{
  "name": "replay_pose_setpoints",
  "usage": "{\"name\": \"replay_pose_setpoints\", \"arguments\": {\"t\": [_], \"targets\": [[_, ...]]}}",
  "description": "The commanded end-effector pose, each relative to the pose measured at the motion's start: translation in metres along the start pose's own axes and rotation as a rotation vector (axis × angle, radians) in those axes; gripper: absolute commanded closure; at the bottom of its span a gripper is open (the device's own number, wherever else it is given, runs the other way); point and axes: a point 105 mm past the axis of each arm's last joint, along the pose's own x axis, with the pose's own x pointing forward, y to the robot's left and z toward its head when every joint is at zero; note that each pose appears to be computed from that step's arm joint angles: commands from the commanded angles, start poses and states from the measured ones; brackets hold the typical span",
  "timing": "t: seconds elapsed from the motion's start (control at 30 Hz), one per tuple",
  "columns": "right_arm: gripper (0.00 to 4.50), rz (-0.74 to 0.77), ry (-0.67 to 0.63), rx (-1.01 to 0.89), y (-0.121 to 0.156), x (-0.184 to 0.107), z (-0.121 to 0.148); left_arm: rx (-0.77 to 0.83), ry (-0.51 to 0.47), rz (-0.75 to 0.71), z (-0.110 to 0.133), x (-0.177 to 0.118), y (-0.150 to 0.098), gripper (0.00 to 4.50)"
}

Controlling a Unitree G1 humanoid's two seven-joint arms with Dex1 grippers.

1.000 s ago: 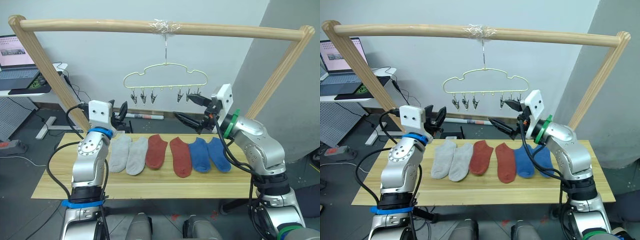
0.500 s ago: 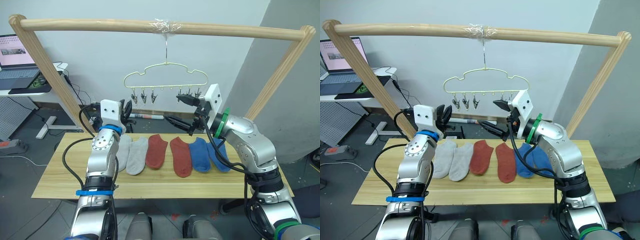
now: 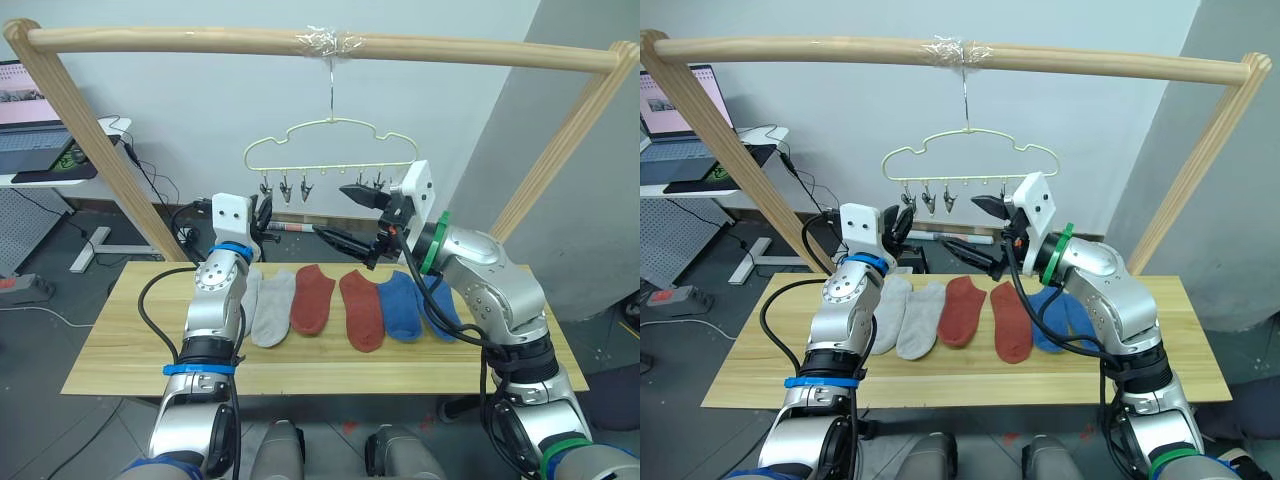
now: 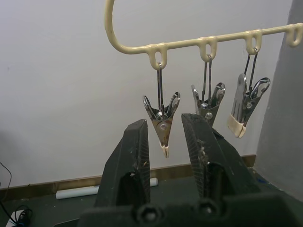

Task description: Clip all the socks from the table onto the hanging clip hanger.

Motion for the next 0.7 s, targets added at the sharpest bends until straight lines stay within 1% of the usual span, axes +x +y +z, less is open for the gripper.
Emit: {"name": "replay_pose_setpoints", "arguments": {"t": [0.03,0.17,0.2,0.27,0.47,0.7], "targets": [[0.0,0.021,-0.056,-0.03,0.006,0.002,0.02,0.021,-0.061,-0.004,0.017,0.005,0.0,3.25],[0.0,0.021,-0.056,-0.027,0.007,0.002,0.021,0.015,-0.064,0.006,0.017,0.008,-0.001,3.25],[0.0,0.02,-0.055,-0.028,0.007,0.002,0.021,0.018,-0.067,0.001,0.018,0.008,-0.002,3.08],[0.0,0.016,-0.055,-0.026,0.006,0.003,0.02,0.02,-0.068,-0.003,0.018,0.009,-0.003,2.65],[0.0,0.008,-0.057,-0.023,0.005,0.003,0.021,0.015,-0.067,0.006,0.018,0.013,-0.001,0.83],[0.0,-0.003,-0.056,-0.023,0.002,0.002,0.022,0.01,-0.074,0.017,0.021,0.018,0.002,0.83]]}}
